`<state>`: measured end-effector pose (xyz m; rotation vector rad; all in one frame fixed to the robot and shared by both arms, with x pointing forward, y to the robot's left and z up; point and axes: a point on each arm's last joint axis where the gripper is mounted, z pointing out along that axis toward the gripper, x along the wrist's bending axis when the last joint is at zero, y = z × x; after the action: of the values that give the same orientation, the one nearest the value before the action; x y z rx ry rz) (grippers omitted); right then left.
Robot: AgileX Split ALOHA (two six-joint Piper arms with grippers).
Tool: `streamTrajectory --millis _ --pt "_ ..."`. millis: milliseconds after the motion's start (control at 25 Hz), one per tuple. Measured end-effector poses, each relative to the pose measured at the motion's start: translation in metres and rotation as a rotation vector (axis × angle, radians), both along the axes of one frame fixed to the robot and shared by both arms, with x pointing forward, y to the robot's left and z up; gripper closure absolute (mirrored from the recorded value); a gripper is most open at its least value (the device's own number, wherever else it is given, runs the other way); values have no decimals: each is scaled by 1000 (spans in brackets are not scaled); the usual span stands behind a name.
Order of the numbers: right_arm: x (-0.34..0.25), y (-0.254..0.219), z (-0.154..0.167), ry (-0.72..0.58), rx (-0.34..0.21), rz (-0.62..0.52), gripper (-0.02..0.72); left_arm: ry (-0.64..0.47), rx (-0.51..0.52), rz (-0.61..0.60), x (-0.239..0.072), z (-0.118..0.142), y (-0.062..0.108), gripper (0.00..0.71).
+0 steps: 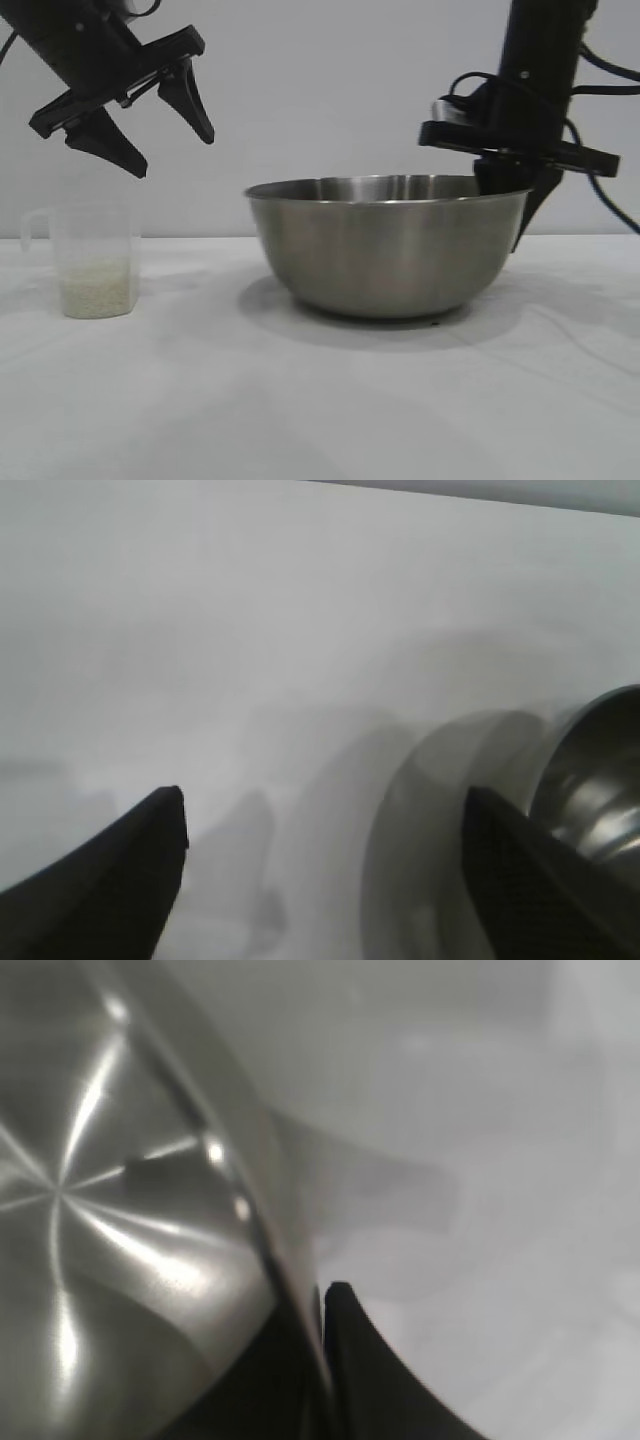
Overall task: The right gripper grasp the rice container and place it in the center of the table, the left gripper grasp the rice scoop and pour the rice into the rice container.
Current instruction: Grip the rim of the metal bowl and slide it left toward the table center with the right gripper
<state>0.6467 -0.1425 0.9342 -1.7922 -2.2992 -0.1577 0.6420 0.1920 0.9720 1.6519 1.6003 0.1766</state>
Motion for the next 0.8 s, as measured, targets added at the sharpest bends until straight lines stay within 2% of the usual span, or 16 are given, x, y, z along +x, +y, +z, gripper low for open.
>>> streamTrajectory --millis 40,80,120,280,400,560,640,800 --pt "0 0 0 0 0 0 703 1 -4 2 0 0 0 208" --pt "0 0 0 0 0 0 636 2 -4 0 0 0 0 208" --pt "0 0 0 -1 -2 1 636 4 -7 0 0 0 0 208" --pt "0 0 0 -1 -3 0 377 6 -16 4 0 0 -1 208" --pt "-1 -1 9 -21 -1 2 239 7 -17 5 0 0 -1 208" --pt "-3 -6 37 -96 -25 19 239 7 -17 5 0 0 -1 208" --pt "-5 -11 52 -140 -38 23 213 7 -19 6 0 0 -1 208" --pt "-6 -36 81 -214 -72 -8 213 7 -19 6 0 0 -1 208"
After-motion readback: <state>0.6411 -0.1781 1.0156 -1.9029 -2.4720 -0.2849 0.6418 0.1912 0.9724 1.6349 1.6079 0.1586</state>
